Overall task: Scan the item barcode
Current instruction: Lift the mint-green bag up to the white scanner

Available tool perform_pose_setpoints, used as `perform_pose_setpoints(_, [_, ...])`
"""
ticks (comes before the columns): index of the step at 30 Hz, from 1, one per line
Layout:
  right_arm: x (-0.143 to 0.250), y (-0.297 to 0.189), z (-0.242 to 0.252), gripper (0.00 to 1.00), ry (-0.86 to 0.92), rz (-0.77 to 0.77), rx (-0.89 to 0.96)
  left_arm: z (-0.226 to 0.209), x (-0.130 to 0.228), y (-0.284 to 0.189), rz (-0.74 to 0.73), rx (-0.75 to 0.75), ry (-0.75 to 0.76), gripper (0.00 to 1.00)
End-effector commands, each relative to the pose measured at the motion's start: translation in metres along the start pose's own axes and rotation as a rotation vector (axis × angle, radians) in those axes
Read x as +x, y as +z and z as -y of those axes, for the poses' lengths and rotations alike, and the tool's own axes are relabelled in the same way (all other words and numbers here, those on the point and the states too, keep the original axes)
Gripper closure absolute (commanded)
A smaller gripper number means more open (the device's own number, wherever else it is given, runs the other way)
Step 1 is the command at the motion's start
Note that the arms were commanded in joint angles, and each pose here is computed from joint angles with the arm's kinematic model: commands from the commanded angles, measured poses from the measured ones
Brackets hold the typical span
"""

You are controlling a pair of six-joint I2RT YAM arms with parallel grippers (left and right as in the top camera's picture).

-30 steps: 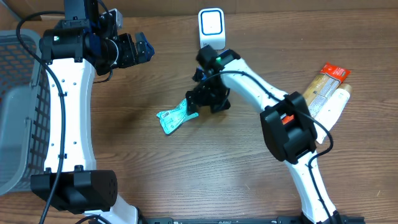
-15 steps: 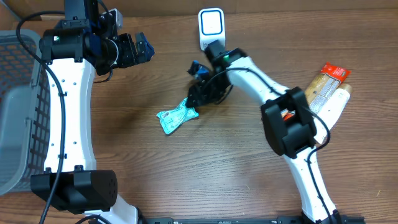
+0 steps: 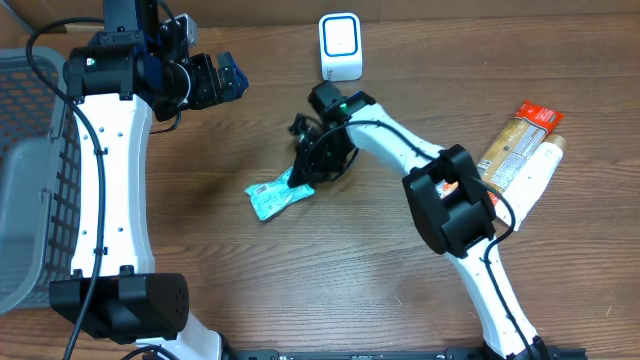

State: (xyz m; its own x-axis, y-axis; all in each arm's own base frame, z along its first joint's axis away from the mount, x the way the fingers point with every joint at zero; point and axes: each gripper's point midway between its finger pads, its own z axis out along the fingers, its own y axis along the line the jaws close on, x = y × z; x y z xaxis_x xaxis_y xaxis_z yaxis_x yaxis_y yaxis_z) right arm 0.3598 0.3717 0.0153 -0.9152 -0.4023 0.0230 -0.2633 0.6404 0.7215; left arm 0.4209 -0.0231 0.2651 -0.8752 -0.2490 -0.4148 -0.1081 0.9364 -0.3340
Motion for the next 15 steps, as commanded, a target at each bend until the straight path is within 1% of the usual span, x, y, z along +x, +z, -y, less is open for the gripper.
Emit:
perform_pose_setpoints(1, [-0.018,-0.062,-0.004,0.96,0.025,0.111,-0.047,0.003,-0.004,-0.004,0.016,0.010,-0.005,0.01])
perform_pose_setpoints(5, [-0.020,-0.126,-0.016,0.96,-0.003,0.213,-0.017,0.003,-0.004,-0.004,0.016,0.010,-0.005,0.00])
perform_pose_setpoints(8, [-0.016,-0.176,-0.025,0.96,-0.028,0.310,0.067,0.003,-0.004,-0.004,0.016,0.010,-0.005,0.00])
perform_pose_setpoints(11, [-0.005,-0.218,-0.052,0.96,-0.094,0.395,0.115,0.003,-0.004,-0.004,0.016,0.010,-0.005,0.00])
perform_pose_setpoints(15, [0.013,-0.252,-0.080,0.96,-0.137,0.466,0.153,0.003,-0.004,-0.004,0.016,0.010,-0.005,0.00])
